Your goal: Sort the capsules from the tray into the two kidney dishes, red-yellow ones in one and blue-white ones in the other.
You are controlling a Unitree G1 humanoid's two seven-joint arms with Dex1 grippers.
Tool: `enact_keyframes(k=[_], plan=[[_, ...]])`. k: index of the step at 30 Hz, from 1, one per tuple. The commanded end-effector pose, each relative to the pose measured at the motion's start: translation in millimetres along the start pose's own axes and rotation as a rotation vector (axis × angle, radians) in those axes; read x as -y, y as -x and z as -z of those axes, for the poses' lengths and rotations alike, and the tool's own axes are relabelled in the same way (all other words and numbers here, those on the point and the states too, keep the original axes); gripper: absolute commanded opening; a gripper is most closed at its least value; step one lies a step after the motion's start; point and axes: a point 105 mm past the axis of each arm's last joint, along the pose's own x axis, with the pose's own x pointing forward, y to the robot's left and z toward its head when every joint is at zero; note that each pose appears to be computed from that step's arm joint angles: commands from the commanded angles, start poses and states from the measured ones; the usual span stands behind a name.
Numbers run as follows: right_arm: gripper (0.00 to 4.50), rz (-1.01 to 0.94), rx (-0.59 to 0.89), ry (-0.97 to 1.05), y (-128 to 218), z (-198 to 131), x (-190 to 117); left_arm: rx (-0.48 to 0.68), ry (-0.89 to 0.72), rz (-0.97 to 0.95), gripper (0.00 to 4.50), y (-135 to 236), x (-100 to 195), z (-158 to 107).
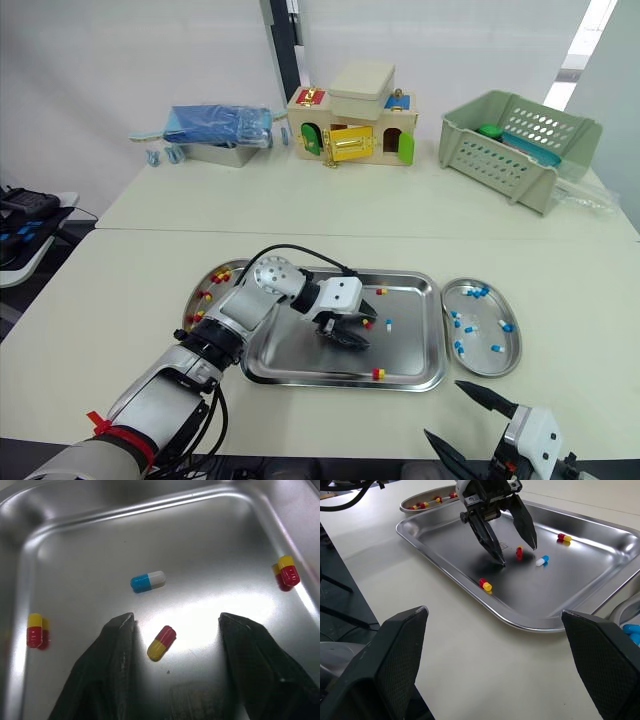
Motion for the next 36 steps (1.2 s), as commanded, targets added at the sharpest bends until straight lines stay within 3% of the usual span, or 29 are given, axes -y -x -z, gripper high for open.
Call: enact_keyframes(k=[1, 2, 10, 15, 28, 36], plan=[[4.50, -0.004, 0.020, 0.030, 0.1, -8.7, -2.7, -0.052, 0.019, 0.028, 1.30, -0.7, 0.2, 3.3], [4.50, -0.004, 0.019, 0.030, 0.2, -8.7, -2.7, -0.062, 0.025, 0.036, 1.01, -0.8, 0.9, 4.4], [4.50, -0.006, 0.006, 0.027, 1.2, -6.9, -3.1, -0.092, 0.038, 0.046, 1.01, -0.6, -0.3, 7.8], [4.50, -0.006, 0.005, 0.024, 0.8, -6.5, -2.8, -0.069, 0.054, 0.042, 0.03, -1.7, -1.7, 4.5], [4.50, -0.015, 0.007, 0.026, -0.8, -7.4, -2.3, -0.021, 0.052, 0.016, 0.03, 7.0, -5.9, -6.8], [4.50, -0.079, 0.012, 0.039, -4.7, -12.5, -6.9, 0.033, 0.149, -0.115, 0.03, 57.5, -7.1, -16.9]])
